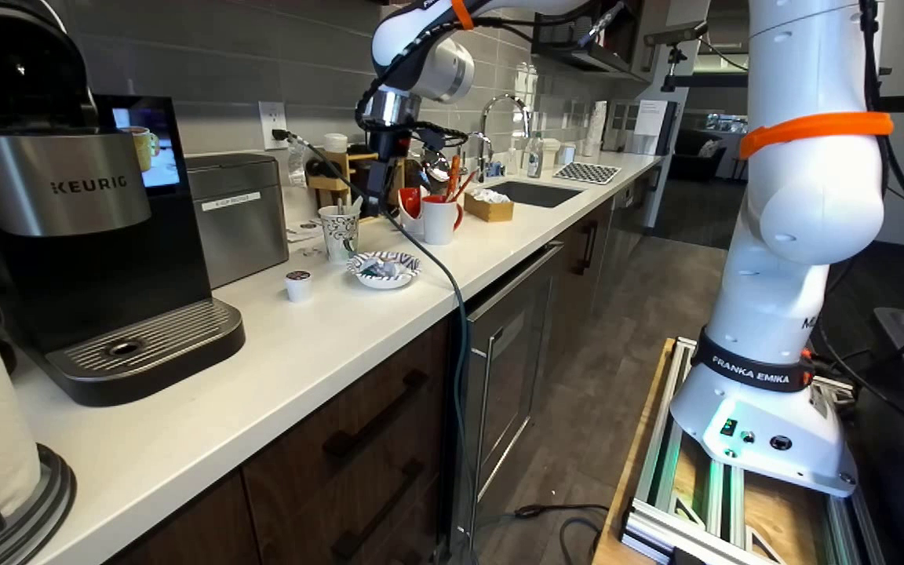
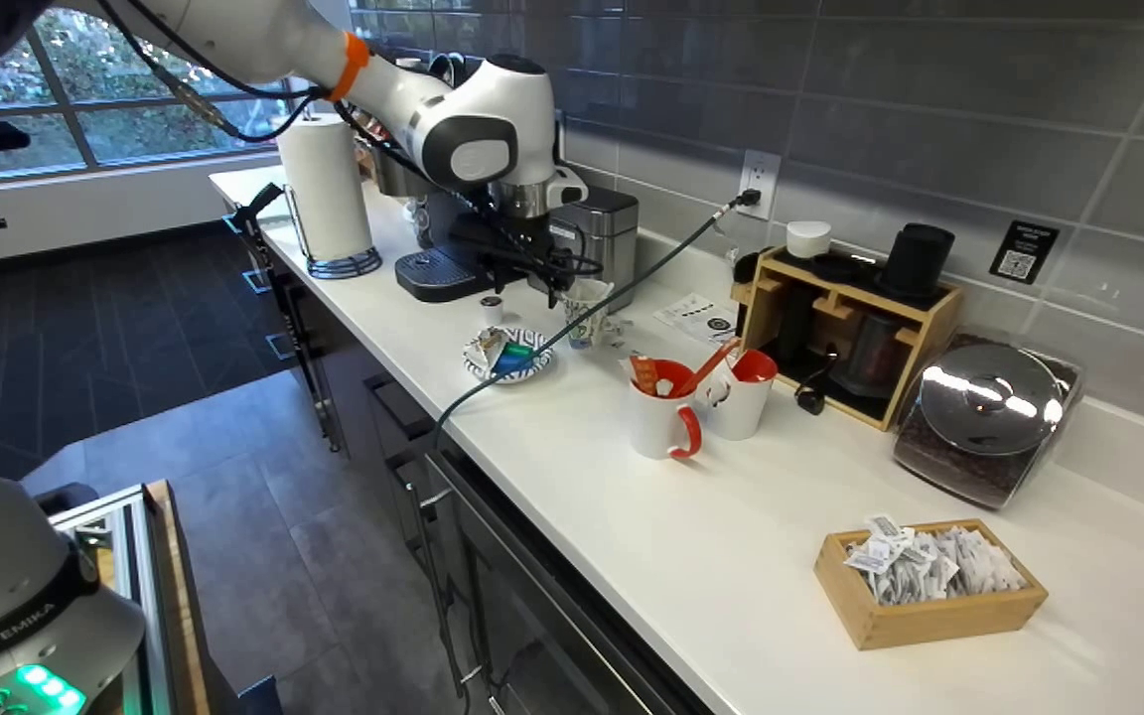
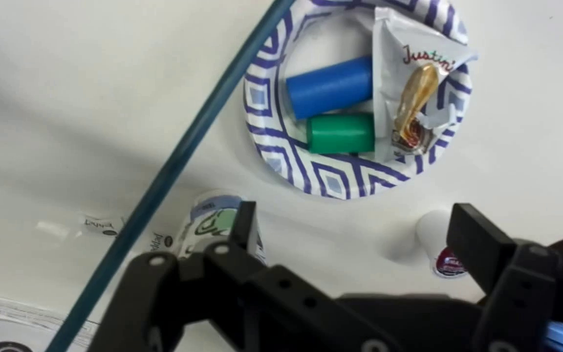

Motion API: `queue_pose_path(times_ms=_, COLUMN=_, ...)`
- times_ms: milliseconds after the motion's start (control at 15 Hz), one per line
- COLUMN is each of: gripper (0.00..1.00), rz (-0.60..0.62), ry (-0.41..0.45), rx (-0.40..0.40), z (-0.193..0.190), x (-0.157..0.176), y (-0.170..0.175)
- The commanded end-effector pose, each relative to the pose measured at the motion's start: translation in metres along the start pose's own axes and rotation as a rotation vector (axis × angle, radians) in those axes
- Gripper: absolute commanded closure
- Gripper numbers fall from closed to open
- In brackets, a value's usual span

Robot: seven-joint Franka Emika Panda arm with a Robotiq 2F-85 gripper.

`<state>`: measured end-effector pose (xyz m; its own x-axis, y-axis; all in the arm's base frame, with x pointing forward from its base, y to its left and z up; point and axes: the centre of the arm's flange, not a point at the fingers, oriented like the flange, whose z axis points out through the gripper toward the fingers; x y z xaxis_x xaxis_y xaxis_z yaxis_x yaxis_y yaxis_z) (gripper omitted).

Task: Take the knives out of the coffee cup and put it into the mug cup

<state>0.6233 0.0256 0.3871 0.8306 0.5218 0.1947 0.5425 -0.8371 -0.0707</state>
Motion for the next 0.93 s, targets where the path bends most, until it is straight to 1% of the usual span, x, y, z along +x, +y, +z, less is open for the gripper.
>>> queue_pose_path(times_ms=0, gripper=0.00, rz=0.015, ry=-0.004, rx=0.002, z=0.003, x=0.000, y=0.007)
queue_pose_path(times_ms=133, gripper=0.00, rz=0.027, ry=-0.006, rx=0.005, z=0.005, x=0.001, y=0.016)
queue_pose_path(times_ms=200, gripper=0.00, rz=0.055, ry=0.000, rx=-0.006, z=0.004, x=0.004, y=0.014)
queue_pose_path(times_ms=267, gripper=0.00, rz=0.081, ry=-0.001, rx=0.008, z=0.006, x=0.008, y=0.016)
queue_pose_path(times_ms=467, gripper=0.00, rz=0.161, ry=0.011, rx=0.014, z=0.008, x=0.017, y=0.018)
queue_pose_path(times_ms=667, gripper=0.00, rz=0.203, ry=0.014, rx=-0.005, z=0.010, x=0.025, y=0.019)
queue_pose_path(times_ms=867, gripper=0.00, rz=0.235, ry=0.011, rx=-0.030, z=0.014, x=0.031, y=0.029)
